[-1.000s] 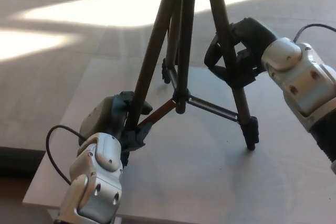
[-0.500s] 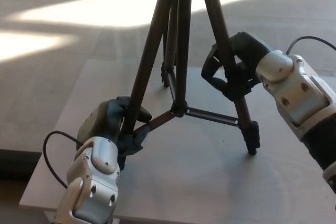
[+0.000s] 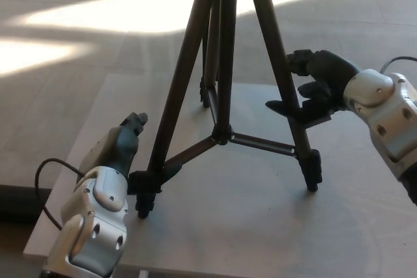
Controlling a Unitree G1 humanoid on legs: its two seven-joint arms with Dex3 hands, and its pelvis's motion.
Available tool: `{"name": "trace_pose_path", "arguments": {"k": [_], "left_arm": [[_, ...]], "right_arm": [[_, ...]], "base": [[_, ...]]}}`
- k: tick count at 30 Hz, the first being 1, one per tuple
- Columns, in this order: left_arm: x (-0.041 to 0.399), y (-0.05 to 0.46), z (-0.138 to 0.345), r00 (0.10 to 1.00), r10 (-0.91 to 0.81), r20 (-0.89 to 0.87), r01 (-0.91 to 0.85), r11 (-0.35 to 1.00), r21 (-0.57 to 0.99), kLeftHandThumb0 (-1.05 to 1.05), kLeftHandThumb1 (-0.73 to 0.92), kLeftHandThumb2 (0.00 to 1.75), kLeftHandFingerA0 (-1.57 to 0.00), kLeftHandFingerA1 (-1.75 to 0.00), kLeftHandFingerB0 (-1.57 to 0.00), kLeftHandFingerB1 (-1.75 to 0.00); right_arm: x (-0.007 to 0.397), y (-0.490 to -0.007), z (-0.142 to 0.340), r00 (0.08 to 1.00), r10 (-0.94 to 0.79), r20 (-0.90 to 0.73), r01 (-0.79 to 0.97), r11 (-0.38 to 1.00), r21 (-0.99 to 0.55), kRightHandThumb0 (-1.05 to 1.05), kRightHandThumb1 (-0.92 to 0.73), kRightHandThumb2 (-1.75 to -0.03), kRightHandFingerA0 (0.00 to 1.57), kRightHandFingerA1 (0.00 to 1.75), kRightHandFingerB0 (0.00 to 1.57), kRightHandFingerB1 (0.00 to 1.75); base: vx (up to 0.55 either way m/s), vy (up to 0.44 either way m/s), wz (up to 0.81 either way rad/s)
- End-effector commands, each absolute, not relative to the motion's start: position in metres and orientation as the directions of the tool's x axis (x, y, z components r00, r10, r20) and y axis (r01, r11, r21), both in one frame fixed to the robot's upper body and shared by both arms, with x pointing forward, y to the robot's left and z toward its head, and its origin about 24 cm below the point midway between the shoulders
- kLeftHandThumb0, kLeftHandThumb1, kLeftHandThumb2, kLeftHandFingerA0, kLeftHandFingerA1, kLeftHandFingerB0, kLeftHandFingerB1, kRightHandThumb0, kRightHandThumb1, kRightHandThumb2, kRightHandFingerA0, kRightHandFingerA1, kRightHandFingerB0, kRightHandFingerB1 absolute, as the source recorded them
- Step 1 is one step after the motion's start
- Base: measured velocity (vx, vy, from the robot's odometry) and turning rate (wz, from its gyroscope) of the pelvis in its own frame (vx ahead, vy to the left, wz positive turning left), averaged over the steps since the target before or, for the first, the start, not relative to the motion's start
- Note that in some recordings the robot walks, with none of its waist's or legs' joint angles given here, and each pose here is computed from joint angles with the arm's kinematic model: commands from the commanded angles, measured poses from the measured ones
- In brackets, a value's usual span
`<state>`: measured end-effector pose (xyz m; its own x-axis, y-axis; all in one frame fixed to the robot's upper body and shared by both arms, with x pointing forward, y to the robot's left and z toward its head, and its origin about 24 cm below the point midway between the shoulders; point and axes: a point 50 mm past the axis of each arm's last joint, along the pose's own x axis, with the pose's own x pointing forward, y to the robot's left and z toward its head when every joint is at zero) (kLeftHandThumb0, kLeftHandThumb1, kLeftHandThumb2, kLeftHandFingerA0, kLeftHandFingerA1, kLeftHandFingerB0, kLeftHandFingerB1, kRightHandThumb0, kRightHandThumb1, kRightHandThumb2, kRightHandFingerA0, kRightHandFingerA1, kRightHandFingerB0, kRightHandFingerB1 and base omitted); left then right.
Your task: Use both hands of the robot to pick up the tripod lying in the middle of the desk and make it stand upright on the desk
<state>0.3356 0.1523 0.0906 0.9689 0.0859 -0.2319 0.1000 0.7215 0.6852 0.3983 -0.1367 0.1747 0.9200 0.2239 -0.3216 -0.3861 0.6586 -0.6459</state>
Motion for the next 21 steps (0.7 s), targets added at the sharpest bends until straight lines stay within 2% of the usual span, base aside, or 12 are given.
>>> {"name": "trace_pose_path", "arguments": {"k": [1,5,6,7,9,10,11,12,13,14,17,21], "left_arm": [[0.338,0.168,0.098,0.957,0.116,-0.265,0.112,0.698,0.707,-0.88,0.56,0.76,0.0,0.0,0.0,0.0],[0.338,0.169,0.1,0.959,0.117,-0.258,0.104,0.7,0.707,-0.94,0.57,0.76,0.0,0.0,0.0,0.0],[0.336,0.169,0.099,0.962,0.111,-0.25,0.097,0.714,0.693,-0.95,0.65,0.6,0.0,0.0,0.0,0.0],[0.335,0.17,0.098,0.962,0.112,-0.249,0.097,0.712,0.696,-0.97,0.57,0.77,0.0,0.0,0.0,0.0],[0.334,0.17,0.098,0.963,0.111,-0.244,0.095,0.711,0.697,-0.98,0.57,0.78,0.0,0.0,0.0,0.0],[0.331,0.177,0.102,0.964,0.103,-0.245,0.103,0.703,0.704,-0.99,0.59,0.8,0.0,0.0,0.0,0.0],[0.329,0.181,0.103,0.965,0.103,-0.243,0.102,0.704,0.703,-1.02,0.6,0.82,0.0,0.0,0.0,0.0],[0.326,0.187,0.107,0.964,0.102,-0.247,0.103,0.712,0.694,-1.03,0.71,0.63,0.0,0.0,0.0,0.0],[0.322,0.196,0.11,0.964,0.095,-0.248,0.104,0.726,0.68,-1.02,0.63,0.82,0.0,0.0,0.0,0.0],[0.318,0.203,0.113,0.965,0.086,-0.247,0.105,0.74,0.664,-1.05,0.73,0.62,0.0,0.0,0.0,0.0],[0.302,0.229,0.129,0.967,0.047,-0.249,0.122,0.776,0.619,-1.02,0.76,0.63,0.0,0.0,0.0,0.0],[0.256,0.294,0.142,0.964,-0.019,-0.265,0.087,0.965,0.247,-0.86,0.67,0.73,0.0,0.0,0.0,0.0]], "right_arm": [[0.391,-0.146,0.173,0.87,0.287,-0.4,-0.489,0.599,-0.634,-1.05,-0.61,-0.6,0.0,0.0,0.0,0.0],[0.388,-0.147,0.173,0.865,0.308,-0.397,-0.499,0.621,-0.605,-1.04,-0.57,-0.58,0.0,0.0,0.0,0.0],[0.386,-0.148,0.173,0.861,0.315,-0.399,-0.504,0.631,-0.589,-1.05,-0.43,-0.79,0.0,0.0,0.0,0.0],[0.384,-0.148,0.173,0.858,0.322,-0.4,-0.509,0.631,-0.586,-1.05,-0.44,-0.79,0.0,0.0,0.0,0.0],[0.382,-0.15,0.174,0.856,0.335,-0.394,-0.514,0.635,-0.576,-1.05,-0.43,-0.77,0.0,0.0,0.0,0.0],[0.377,-0.156,0.177,0.855,0.336,-0.394,-0.514,0.641,-0.57,-1.01,-0.56,-0.58,0.0,0.0,0.0,0.0],[0.375,-0.16,0.178,0.857,0.339,-0.387,-0.512,0.638,-0.575,-0.99,-0.51,-0.72,0.0,0.0,0.0,0.0],[0.371,-0.168,0.181,0.861,0.334,-0.383,-0.507,0.612,-0.607,-1.05,-0.62,-0.6,0.0,0.0,0.0,0.0],[0.365,-0.176,0.182,0.86,0.339,-0.381,-0.509,0.607,-0.61,-1.05,-0.64,-0.61,0.0,0.0,0.0,0.0],[0.359,-0.184,0.182,0.864,0.338,-0.373,-0.502,0.627,-0.596,-1.05,-0.64,-0.68,0.0,0.0,0.0,0.0],[0.338,-0.22,0.185,0.889,0.317,-0.332,-0.456,0.68,-0.574,-1.05,-0.71,-0.65,0.0,0.0,0.0,0.0],[0.296,-0.304,0.188,0.946,0.168,-0.278,-0.267,0.89,-0.369,-1.02,-0.88,-0.72,0.0,0.0,0.0,0.0]], "base": [[0.0,0.0,0.0],[0.0,0.0,0.0],[0.0,0.0,0.0],[0.0,0.0,0.0],[0.0,0.0,0.0],[0.0,0.0,0.0],[0.0,0.0,0.0],[0.0,0.0,0.0],[0.0,0.0,0.0],[0.0,0.0,0.0],[0.0,0.0,0.0],[0.0,0.0,0.0]]}}
